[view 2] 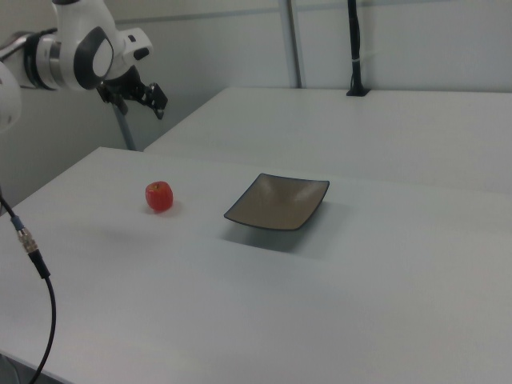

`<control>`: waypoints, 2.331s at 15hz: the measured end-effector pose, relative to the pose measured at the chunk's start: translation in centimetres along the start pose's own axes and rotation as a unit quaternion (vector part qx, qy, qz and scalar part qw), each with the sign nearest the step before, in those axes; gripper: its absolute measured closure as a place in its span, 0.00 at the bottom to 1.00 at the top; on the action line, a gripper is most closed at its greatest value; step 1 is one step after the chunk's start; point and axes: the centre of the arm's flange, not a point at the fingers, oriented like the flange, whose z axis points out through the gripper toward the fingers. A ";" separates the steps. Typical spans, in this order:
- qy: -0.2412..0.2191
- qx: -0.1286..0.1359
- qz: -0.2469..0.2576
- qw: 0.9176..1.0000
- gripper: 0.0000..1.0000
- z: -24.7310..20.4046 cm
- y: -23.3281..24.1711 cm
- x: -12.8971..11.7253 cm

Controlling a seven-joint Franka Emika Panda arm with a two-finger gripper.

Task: Apples placed on a ceramic plate
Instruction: 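Move the open gripper over the red apple and lower it, then close the gripper around the red apple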

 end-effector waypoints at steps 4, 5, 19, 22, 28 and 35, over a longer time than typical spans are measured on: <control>0.005 -0.033 -0.010 0.999 0.00 7.5 -3.8 -0.6; 0.010 -0.036 -0.008 0.999 0.00 9.1 -4.7 -0.8; 0.030 -0.067 -0.026 0.997 0.00 24.7 -6.7 -4.8; 0.025 -0.070 -0.030 0.997 0.00 25.7 -6.5 -5.2; 0.013 -0.071 -0.030 0.997 0.00 27.4 -6.3 -6.1; 0.004 -0.071 -0.022 0.997 0.00 28.5 -6.9 -7.1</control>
